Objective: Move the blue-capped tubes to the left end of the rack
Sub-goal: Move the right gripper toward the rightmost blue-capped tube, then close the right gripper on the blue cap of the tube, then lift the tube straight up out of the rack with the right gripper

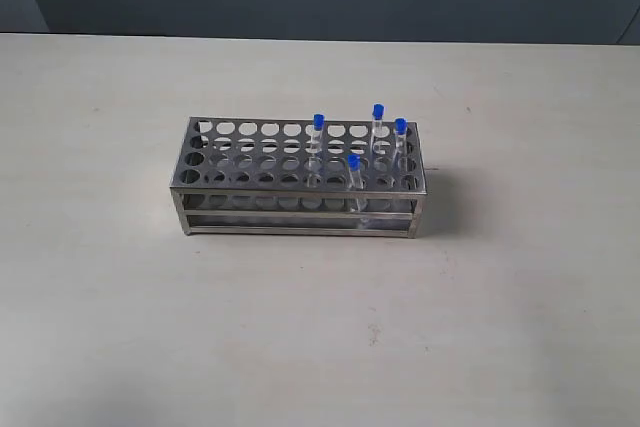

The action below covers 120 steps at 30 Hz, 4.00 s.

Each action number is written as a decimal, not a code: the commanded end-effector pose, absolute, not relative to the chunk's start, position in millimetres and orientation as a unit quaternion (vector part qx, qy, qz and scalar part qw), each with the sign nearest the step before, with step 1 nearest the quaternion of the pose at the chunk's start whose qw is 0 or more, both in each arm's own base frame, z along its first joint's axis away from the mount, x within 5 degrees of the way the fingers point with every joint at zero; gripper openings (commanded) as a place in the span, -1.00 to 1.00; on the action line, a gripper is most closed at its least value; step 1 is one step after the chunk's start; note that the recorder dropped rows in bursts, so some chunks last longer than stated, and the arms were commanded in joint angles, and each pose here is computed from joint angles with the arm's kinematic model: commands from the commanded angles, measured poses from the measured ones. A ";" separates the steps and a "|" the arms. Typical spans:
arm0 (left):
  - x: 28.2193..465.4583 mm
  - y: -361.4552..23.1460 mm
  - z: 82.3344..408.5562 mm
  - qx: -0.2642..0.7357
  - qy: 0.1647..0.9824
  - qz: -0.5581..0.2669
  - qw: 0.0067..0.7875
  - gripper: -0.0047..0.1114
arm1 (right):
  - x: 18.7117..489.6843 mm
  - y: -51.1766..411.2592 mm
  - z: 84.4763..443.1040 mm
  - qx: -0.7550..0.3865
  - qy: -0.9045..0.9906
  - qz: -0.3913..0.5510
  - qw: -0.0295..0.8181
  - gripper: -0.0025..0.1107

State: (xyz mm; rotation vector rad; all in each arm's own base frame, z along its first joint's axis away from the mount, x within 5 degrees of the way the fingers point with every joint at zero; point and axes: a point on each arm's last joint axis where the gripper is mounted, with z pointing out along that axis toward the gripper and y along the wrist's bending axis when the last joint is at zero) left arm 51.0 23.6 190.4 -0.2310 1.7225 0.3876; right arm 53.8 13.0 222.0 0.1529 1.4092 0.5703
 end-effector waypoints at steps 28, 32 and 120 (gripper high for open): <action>50.7 23.1 192.6 -0.100 0.748 0.166 0.635 -0.90 | 288.8 80.4 342.4 -0.117 0.787 0.074 0.601 -0.87; 50.7 23.1 192.6 -0.100 0.748 0.166 0.635 -0.90 | 312.9 116.2 290.1 -0.160 0.818 0.090 0.545 -0.48; 50.7 23.1 192.6 -0.100 0.748 0.166 0.635 -0.90 | 253.6 271.5 294.3 -0.394 0.623 0.247 0.629 -0.95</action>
